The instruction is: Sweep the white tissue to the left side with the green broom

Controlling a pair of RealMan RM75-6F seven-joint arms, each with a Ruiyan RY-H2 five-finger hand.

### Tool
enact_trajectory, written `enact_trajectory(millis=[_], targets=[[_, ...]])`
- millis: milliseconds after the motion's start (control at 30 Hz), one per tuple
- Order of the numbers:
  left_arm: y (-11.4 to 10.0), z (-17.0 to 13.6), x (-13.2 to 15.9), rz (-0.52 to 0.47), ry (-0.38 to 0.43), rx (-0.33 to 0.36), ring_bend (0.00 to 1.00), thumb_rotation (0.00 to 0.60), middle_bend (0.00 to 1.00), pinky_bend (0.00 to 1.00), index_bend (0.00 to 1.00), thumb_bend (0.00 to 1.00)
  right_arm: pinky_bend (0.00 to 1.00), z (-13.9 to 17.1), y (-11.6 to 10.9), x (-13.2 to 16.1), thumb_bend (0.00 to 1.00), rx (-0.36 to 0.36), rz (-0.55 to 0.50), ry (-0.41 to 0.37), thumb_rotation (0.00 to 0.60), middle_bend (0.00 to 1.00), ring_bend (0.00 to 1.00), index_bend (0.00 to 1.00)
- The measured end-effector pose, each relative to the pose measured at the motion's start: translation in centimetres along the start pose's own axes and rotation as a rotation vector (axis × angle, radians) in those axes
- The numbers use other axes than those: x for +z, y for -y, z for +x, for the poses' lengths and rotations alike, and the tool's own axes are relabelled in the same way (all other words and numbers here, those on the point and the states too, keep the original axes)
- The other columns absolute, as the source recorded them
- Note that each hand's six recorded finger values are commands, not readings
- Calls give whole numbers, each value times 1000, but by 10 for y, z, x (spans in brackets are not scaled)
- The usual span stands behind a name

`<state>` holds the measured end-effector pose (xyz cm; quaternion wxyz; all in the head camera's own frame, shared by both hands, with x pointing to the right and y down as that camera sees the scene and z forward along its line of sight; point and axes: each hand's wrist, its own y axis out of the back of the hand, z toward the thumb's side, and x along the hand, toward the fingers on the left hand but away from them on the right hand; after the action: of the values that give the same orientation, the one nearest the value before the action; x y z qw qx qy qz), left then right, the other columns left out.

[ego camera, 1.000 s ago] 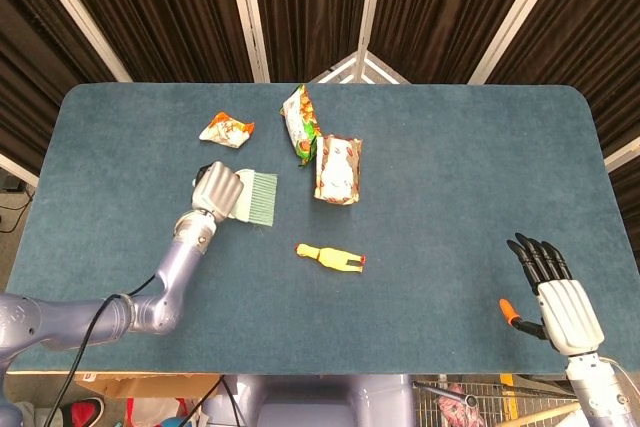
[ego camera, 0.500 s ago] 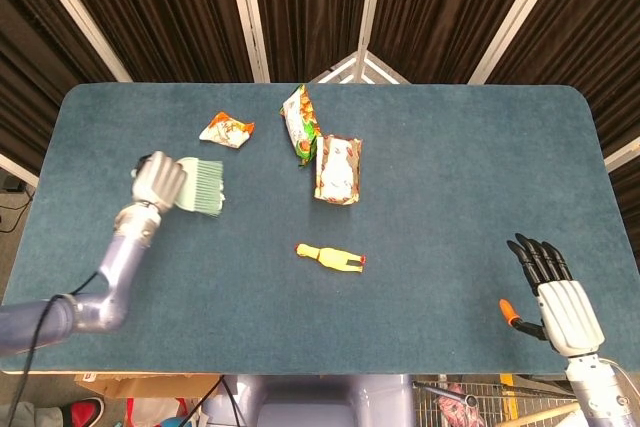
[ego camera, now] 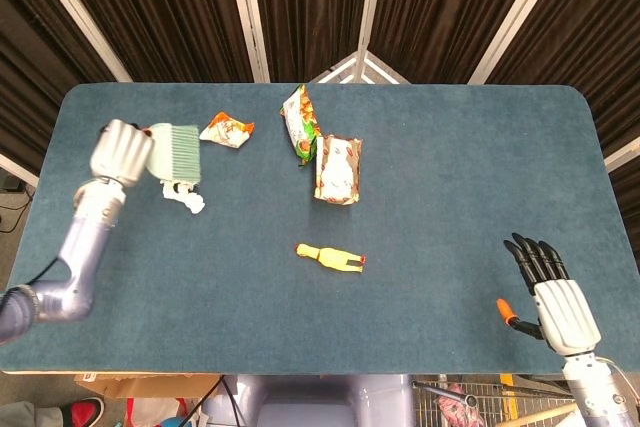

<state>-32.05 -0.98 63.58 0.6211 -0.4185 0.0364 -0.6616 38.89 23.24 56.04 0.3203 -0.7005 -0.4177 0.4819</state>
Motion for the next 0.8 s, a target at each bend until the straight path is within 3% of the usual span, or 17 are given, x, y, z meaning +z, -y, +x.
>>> enact_trajectory(millis=[200, 400, 567, 800], targets=[[-10, 1, 61, -32, 87, -4, 969, 600, 919, 949, 723, 820, 0, 0, -2, -3, 344, -3, -4, 9, 600, 0, 0, 0], [-9, -3, 89, -8, 143, -4, 969, 600, 920, 949, 723, 820, 0, 1, -3, -5, 344, -6, -9, 14, 600, 0, 0, 0], [25, -11, 72, 23, 116, -60, 969, 600, 921, 949, 723, 820, 0, 3, -4, -5, 343, -8, -7, 16, 600, 0, 0, 0], [76, -21, 26, 78, 41, -138, 969, 600, 921, 949, 723, 820, 0, 3, -2, -4, 344, -3, 10, 17, 600, 0, 0, 0]])
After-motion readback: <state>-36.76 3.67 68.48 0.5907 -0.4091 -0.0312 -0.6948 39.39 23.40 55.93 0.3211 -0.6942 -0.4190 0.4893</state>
